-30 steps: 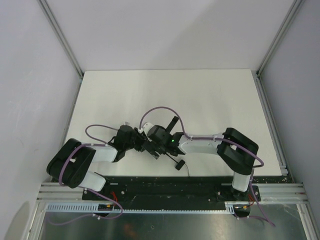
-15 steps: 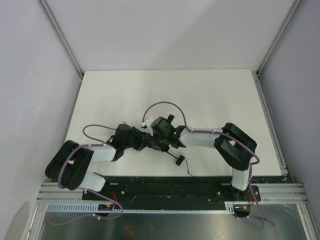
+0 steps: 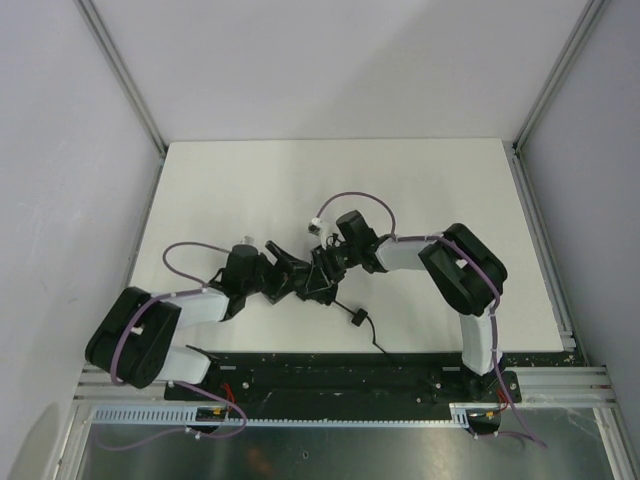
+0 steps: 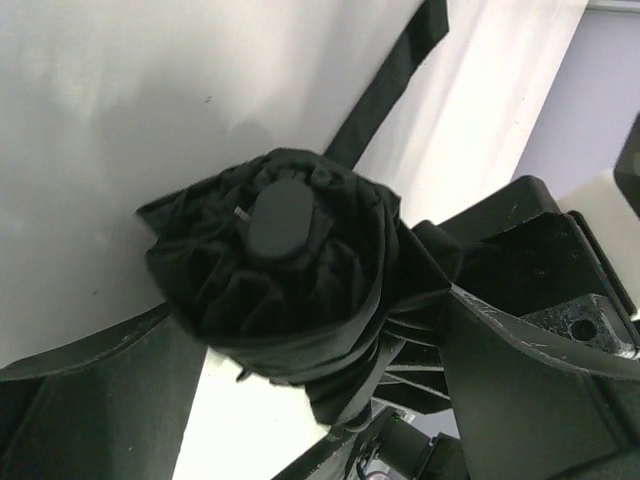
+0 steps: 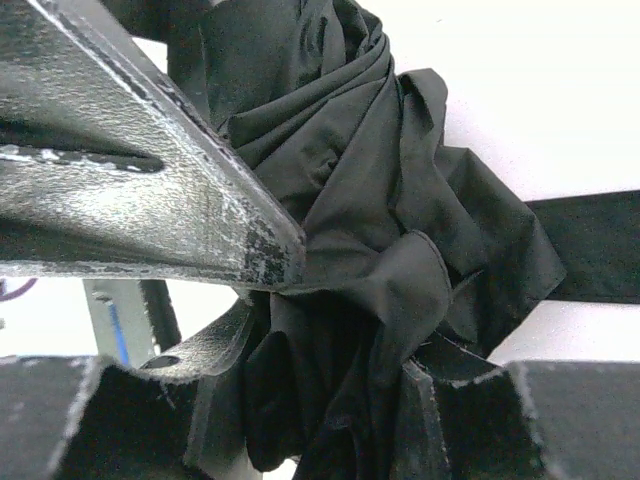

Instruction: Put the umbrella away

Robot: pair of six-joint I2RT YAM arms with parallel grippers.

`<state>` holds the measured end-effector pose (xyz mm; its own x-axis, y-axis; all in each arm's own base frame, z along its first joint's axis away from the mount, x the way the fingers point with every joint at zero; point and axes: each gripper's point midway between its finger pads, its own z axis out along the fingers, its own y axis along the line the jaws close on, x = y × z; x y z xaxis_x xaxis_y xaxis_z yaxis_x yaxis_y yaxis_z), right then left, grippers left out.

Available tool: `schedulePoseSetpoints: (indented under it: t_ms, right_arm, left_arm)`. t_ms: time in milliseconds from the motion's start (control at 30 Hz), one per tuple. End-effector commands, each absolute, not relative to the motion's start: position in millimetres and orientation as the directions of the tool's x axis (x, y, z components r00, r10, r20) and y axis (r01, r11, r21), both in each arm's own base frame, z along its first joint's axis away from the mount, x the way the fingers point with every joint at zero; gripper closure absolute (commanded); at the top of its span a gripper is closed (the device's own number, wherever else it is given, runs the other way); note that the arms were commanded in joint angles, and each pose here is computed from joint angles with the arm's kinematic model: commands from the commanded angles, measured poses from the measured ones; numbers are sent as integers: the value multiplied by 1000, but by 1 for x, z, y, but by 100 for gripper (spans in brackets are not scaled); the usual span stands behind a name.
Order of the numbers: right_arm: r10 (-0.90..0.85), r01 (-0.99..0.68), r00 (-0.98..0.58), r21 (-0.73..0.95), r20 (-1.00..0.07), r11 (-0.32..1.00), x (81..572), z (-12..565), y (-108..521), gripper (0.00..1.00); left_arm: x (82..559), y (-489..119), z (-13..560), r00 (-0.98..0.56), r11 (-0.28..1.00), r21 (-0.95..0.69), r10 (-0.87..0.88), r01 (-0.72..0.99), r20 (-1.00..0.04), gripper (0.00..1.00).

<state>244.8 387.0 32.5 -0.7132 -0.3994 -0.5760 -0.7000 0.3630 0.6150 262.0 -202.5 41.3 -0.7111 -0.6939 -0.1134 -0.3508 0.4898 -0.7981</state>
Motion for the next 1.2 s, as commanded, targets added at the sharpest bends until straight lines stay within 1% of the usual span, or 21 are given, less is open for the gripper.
schedulePoseSetpoints:
  t_ms: [0, 67, 100, 133, 233, 267, 300, 367, 400, 433, 467, 500, 600, 667, 733, 900, 967, 1067, 1167]
  right_arm:
    - [-468, -519, -822, 765, -325, 381, 199, -14, 360, 100]
    - [-469, -517, -820, 776, -328, 361, 198, -13, 361, 100]
    - [-469, -515, -820, 782, -329, 352, 197, -11, 361, 100]
    - [-470, -514, -819, 787, -330, 342, 197, -9, 362, 100]
    - [-468, -517, -814, 796, -344, 315, 196, -1, 365, 100]
    - [-464, -524, -813, 790, -352, 319, 198, 1, 366, 100]
    - [-460, -532, -812, 781, -361, 327, 200, 4, 366, 100]
    - [-448, -552, -809, 753, -379, 358, 206, 8, 365, 100]
    - [-441, -563, -808, 734, -392, 379, 211, 11, 365, 97]
    - [-433, -578, -803, 713, -409, 398, 215, 14, 364, 92]
    - [-427, -588, -801, 689, -420, 424, 219, 17, 362, 85]
    - [-421, -600, -796, 659, -435, 453, 223, 21, 360, 75]
    - [-414, -656, -753, 533, -512, 534, 236, 36, 355, 47]
    - [-433, -707, -692, 423, -577, 567, 241, 46, 355, 34]
    - [-460, -745, -620, 293, -636, 599, 244, 54, 357, 25]
    - [-537, -778, -476, 49, -697, 626, 244, 62, 364, 13]
    - [-566, -784, -426, -24, -705, 620, 241, 62, 369, 11]
    - [-607, -780, -385, -107, -695, 616, 237, 56, 375, 10]
    - [-667, -778, -317, -217, -675, 589, 235, 47, 377, 13]
  left_arm:
    - [226, -189, -18, -763, 627, -629, -642, -460, -81, 9]
    - [226, -188, -25, -763, 635, -610, -642, -474, -75, 18]
    - [225, -187, -28, -761, 637, -604, -644, -479, -76, 26]
    - [225, -185, -29, -758, 639, -601, -647, -480, -81, 36]
    - [224, -182, -30, -751, 638, -601, -654, -482, -92, 58]
    - [223, -182, -30, -750, 637, -602, -655, -482, -92, 67]
    - [223, -182, -29, -748, 634, -603, -657, -484, -91, 74]
    - [221, -182, -28, -746, 625, -608, -661, -489, -80, 86]
    - [221, -184, -27, -746, 621, -612, -661, -490, -73, 91]
    - [221, -185, -26, -747, 616, -616, -662, -491, -66, 95]
    - [220, -186, -25, -746, 609, -620, -663, -495, -56, 98]
    - [219, -187, -24, -745, 602, -623, -666, -500, -46, 99]
    - [216, -189, -21, -735, 581, -625, -678, -521, -18, 100]
    - [212, -187, -22, -724, 576, -600, -690, -554, 6, 100]
    - [209, -184, -23, -721, 589, -560, -693, -582, 21, 100]
    - [200, -182, -27, -708, 587, -516, -703, -624, 57, 100]
    - [198, -181, -29, -704, 585, -502, -706, -637, 70, 100]
    - [195, -182, -31, -701, 585, -483, -707, -651, 89, 100]
    - [192, -181, -33, -697, 589, -459, -710, -665, 100, 100]
